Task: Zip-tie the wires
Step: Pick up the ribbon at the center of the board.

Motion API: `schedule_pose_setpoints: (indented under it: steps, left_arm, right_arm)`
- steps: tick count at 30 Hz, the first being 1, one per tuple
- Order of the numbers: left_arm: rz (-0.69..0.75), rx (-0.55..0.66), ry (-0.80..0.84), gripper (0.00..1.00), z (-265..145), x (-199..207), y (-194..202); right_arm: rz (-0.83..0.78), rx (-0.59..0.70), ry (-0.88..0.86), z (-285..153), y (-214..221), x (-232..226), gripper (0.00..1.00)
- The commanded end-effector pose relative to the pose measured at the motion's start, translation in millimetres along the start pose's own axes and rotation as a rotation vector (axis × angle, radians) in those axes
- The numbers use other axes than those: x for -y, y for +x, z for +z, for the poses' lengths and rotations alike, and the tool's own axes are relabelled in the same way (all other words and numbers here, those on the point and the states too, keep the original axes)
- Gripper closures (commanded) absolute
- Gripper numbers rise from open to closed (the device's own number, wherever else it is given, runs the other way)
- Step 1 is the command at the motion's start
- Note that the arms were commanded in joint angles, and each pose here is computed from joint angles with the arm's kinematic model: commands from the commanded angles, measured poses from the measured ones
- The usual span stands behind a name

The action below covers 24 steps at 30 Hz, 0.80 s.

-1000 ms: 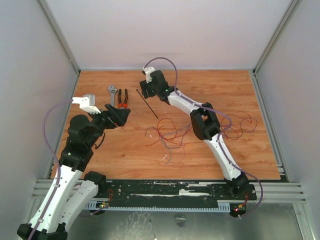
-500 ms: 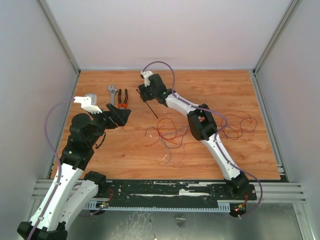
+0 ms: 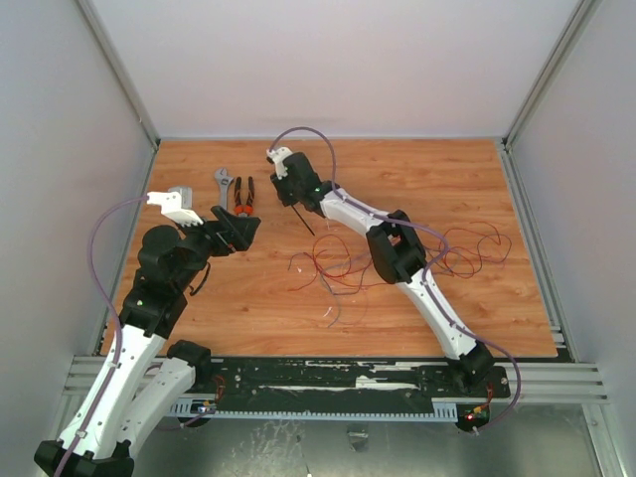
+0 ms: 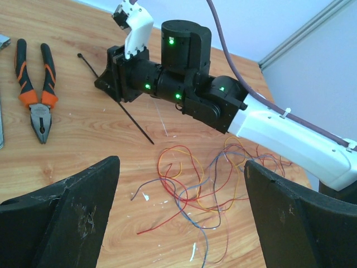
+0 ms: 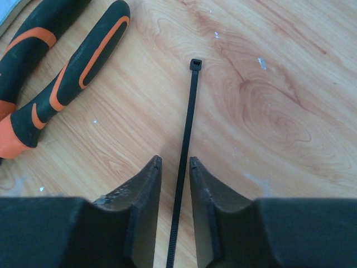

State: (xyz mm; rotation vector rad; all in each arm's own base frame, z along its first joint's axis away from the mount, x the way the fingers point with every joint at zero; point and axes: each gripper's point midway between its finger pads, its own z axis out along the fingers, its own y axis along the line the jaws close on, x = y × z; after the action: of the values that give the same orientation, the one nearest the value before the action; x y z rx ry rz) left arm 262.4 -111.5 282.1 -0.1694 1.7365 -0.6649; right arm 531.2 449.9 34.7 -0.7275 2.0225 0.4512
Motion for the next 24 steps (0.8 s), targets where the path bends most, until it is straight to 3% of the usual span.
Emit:
schedule_pose_setpoints:
  steps: [1, 5, 6, 17, 20, 24]
  left_arm:
    - [0.017, 0.017, -0.005, 0.02, -0.2, -1.2, -4.7]
    - [0.018, 0.014, -0.011, 0.02, 0.2, -3.0, -3.1]
    - [0.017, 0.014, -0.011, 0.02, 0.3, -2.9, -3.4]
    - [0.017, 0.013, -0.009, 0.02, 2.3, -3.1, -2.9]
    - [0.014, 0.009, -0.007, 0.02, 3.6, -3.2, -1.4]
    - [0.010, 0.005, -0.001, 0.02, 5.3, -2.0, -0.7]
  right_arm:
    - [-0.046, -0.098, 0.039, 4.6, 32.9, 8.5, 0.78]
    - [-0.057, -0.150, 0.051, -1.7, 47.8, 12.0, 0.99]
    - [-0.054, -0.156, 0.050, -5.3, 50.1, 12.6, 1.00]
    - [-0.018, -0.224, 0.077, -75.0, 91.1, 16.8, 1.00]
    - [0.004, -0.193, 0.090, -96.4, 85.1, 17.8, 1.00]
    - [0.013, -0.135, 0.072, -100.9, 52.5, 13.4, 0.87]
